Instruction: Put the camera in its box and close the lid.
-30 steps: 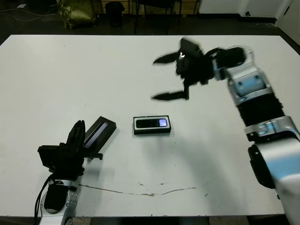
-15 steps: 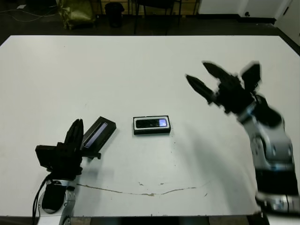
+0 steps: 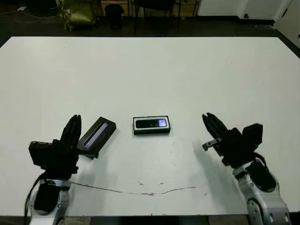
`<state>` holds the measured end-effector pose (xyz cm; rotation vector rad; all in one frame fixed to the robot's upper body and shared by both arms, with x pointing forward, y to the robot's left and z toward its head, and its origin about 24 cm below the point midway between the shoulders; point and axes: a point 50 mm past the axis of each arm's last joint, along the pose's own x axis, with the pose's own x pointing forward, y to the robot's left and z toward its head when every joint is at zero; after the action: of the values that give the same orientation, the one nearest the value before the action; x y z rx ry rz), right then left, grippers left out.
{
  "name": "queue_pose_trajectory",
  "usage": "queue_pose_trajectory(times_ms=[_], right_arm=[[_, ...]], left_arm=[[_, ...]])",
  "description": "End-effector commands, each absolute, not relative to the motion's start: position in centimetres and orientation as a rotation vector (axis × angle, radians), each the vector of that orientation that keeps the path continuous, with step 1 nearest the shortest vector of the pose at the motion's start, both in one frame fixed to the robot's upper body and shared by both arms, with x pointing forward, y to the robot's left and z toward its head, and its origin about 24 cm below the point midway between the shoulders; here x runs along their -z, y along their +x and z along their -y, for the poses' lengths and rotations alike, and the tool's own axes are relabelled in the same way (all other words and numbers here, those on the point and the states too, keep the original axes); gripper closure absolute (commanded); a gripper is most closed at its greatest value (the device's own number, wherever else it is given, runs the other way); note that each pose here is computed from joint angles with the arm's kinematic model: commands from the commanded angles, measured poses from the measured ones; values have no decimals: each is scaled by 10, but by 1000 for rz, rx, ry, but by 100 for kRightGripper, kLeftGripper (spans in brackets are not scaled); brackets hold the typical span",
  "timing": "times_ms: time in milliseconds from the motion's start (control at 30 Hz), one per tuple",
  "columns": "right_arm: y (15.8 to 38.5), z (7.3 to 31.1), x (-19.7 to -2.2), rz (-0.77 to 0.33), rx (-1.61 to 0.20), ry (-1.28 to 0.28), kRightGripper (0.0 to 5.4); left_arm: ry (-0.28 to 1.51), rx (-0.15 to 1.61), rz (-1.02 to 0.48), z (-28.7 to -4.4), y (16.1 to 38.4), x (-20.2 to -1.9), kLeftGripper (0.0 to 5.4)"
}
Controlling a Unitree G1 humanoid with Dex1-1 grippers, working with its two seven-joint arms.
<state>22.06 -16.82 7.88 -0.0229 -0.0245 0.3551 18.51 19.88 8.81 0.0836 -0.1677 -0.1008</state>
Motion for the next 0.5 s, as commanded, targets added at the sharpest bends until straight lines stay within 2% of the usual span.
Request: queue_pose_trajectory(times_ms=[33, 100, 200, 367, 500], right_arm=[[217, 169, -72, -19, -326, -40, 538], [217, 168, -71, -15, -330, -33, 538], [217, 168, -70, -14, -345, -18, 540], [218, 167, -69, 7, -364, -26, 540], [219, 167, -67, 17, -370, -26, 540]], left_arm=[[96, 134, 82, -203, 174, -102, 540], [99, 146, 46, -203, 168, -113, 540], [75, 233, -12, -202, 159, -126, 503], [196, 427, -54, -205, 152, -132, 388], [195, 477, -87, -203, 149, -130, 291]])
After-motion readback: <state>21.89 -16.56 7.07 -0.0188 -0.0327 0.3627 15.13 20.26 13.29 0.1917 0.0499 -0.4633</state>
